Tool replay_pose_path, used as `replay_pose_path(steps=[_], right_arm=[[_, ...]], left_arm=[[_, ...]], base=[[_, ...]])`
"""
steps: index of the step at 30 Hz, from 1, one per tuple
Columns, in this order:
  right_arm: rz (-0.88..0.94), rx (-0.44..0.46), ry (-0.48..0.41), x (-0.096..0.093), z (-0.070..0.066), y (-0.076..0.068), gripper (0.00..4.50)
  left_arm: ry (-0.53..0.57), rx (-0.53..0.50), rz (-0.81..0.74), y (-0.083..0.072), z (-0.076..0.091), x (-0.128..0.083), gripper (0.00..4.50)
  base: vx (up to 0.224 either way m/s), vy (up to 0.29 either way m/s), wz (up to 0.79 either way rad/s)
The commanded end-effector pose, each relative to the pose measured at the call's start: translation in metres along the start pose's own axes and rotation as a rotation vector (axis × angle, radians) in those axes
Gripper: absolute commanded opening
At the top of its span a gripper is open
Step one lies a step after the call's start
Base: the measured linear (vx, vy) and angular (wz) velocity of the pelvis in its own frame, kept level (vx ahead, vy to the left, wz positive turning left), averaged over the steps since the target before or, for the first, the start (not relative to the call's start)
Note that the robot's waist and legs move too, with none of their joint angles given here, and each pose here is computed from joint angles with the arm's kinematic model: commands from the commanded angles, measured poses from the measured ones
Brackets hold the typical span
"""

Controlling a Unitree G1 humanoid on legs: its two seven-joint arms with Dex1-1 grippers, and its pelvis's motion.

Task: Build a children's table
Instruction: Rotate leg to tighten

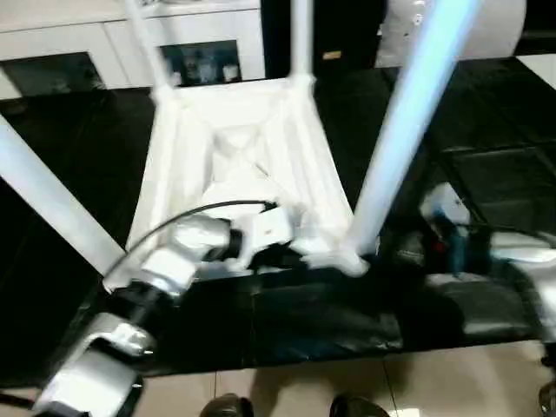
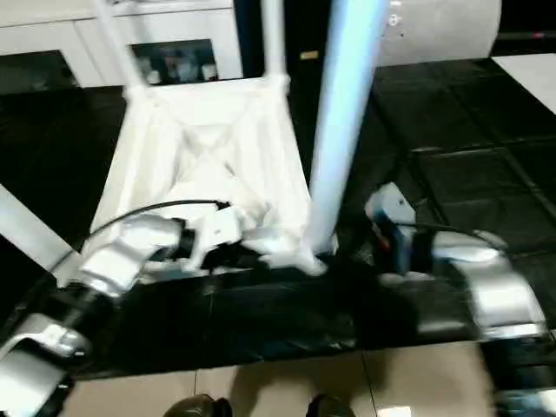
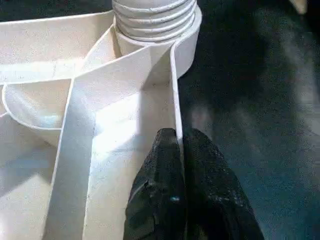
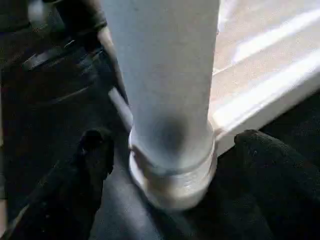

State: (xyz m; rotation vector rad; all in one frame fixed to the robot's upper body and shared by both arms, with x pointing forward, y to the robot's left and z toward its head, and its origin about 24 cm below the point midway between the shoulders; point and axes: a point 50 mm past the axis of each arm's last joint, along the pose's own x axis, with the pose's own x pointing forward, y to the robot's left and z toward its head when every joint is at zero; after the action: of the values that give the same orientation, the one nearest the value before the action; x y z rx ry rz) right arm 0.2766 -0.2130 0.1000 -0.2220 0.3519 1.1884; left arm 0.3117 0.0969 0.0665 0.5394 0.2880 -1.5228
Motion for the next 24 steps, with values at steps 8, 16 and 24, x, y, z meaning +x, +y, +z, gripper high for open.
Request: replay_pose_path(steps=[8, 16, 24], right_arm=[[0.194, -0.025, -0.010, 0.011, 0.004, 0.003, 3.19], [0.320, 0.033, -0.008, 0.011, 0.004, 0.009, 2.61], [0.336, 0.129, -0.067, 0.013, 0.002, 0.016, 2.15]], left_arm=[[0.036, 0.104, -0.267, -0.018, 0.003, 0.012, 0.00], [0.050, 0.109, -0.271, -0.014, 0.001, 0.009, 0.00], [0.042, 0.025, -0.239, -0.014, -0.003, 0.009, 0.00]], base=[[0.000, 0.000, 0.00], [0.000, 0.000, 0.00], [0.000, 0.000, 0.00]])
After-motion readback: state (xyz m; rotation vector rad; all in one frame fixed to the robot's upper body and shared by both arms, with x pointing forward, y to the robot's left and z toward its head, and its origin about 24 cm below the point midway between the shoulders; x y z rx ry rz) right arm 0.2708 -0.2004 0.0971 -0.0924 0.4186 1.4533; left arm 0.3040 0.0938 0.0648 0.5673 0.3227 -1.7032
